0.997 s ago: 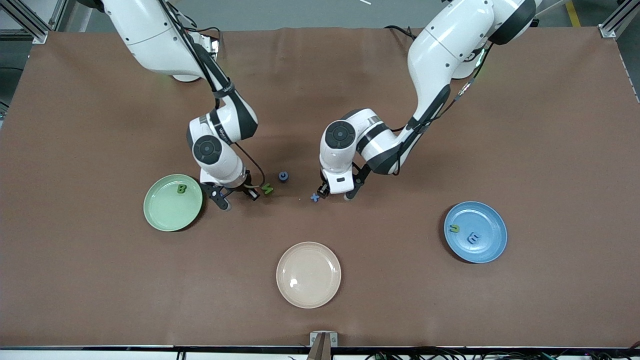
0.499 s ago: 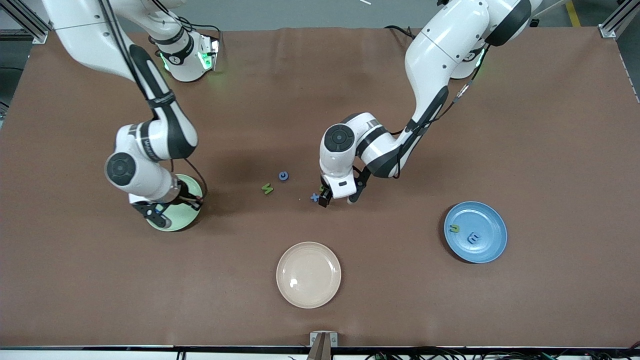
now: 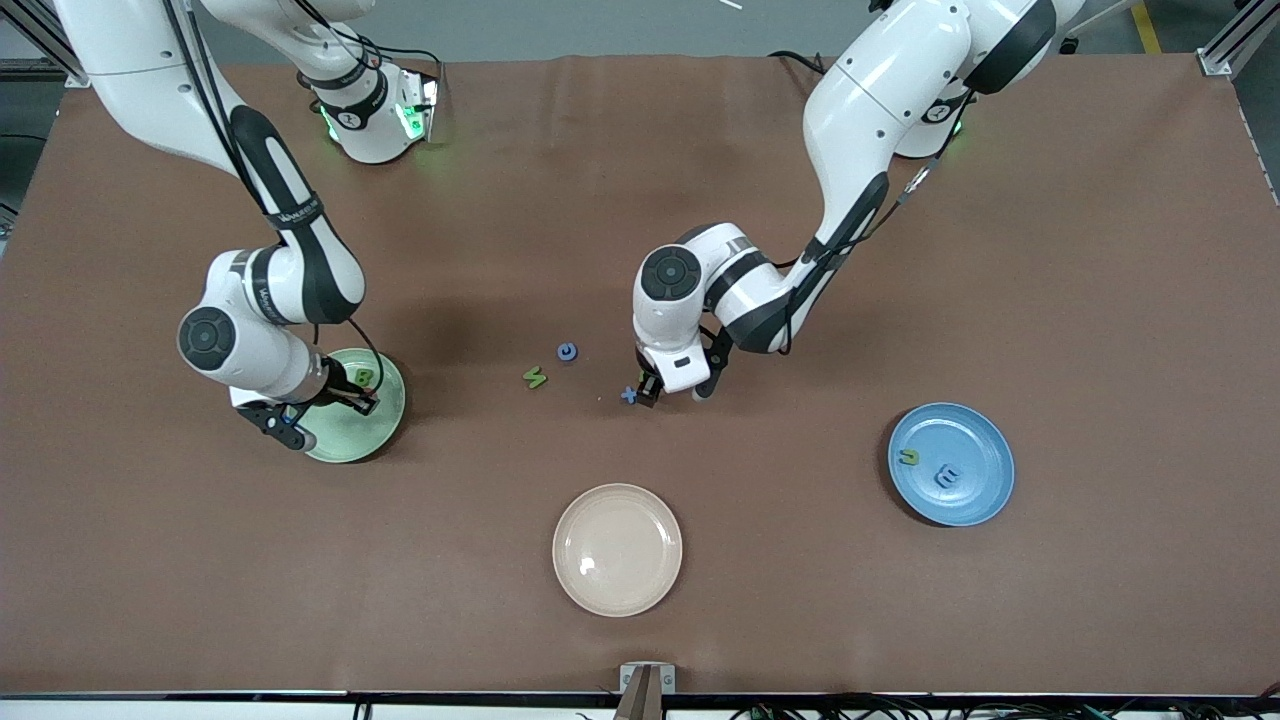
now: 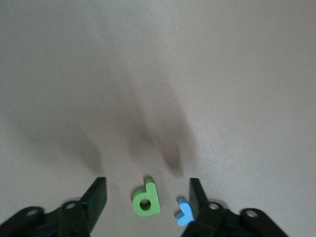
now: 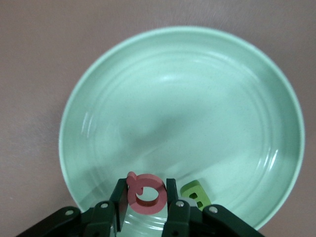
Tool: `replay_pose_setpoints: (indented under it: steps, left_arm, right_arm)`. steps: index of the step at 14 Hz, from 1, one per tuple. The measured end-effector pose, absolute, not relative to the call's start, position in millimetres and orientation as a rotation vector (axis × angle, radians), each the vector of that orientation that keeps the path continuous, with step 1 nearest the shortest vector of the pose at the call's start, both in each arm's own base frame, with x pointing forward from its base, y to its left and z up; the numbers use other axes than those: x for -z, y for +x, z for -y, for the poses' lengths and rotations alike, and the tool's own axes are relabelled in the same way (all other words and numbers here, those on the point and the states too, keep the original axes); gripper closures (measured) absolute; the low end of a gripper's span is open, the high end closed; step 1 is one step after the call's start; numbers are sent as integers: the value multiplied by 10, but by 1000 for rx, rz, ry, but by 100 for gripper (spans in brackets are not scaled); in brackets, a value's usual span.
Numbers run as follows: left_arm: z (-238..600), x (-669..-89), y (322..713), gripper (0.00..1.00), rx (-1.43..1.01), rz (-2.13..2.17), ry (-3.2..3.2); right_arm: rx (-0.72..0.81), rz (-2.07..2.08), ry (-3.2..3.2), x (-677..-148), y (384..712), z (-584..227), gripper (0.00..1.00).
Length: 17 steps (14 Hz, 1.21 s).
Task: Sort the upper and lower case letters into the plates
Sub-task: 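Place the Q with the right gripper while the left gripper grasps the d, then place the d with the left gripper while the right gripper grasps the N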
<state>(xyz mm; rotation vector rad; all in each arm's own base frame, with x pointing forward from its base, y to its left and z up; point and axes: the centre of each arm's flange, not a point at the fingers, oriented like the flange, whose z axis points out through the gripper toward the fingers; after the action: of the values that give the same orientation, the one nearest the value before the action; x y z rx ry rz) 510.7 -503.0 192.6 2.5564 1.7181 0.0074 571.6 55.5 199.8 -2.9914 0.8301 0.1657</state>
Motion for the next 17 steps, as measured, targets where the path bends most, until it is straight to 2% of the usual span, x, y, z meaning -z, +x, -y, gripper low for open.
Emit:
replay_pose_setpoints:
  steps: [4,8,9,11,12,14,15,17]
  left_arm:
    - [5129,-1816,5106,29,1,-1791,2503]
    - [5157,-1713,5080,33,5,-1803,2507]
    - [5162,-1719,5081,34,4,-1802,2506]
    - [5173,-1724,5074,41,4,-1802,2508]
    - [5176,-1726,5072,42,4,-1804,2506]
    - [5190,-1737,5063,58,5,-1826,2494]
    - [5189,-1738,5065,59,5,-1834,2487]
    - [5187,-1776,5096,73,0,-1844,2473]
  right_arm:
    - [-179,-829,-2994,-1876,5697,-567,65]
    - [-149,-833,-2984,-2025,5832,-586,31]
    - [-165,-853,-2977,-2125,5895,-630,18]
    - [-186,-935,-2952,-2389,6017,-873,0]
    - [-179,-982,-2936,-2497,6043,-1121,0]
    - [-159,-1058,-2910,-2597,5972,-1744,0]
    - [-147,-1087,-2898,-2621,5893,-2068,0]
    - [-111,-1120,-2870,-2649,5746,-2556,0]
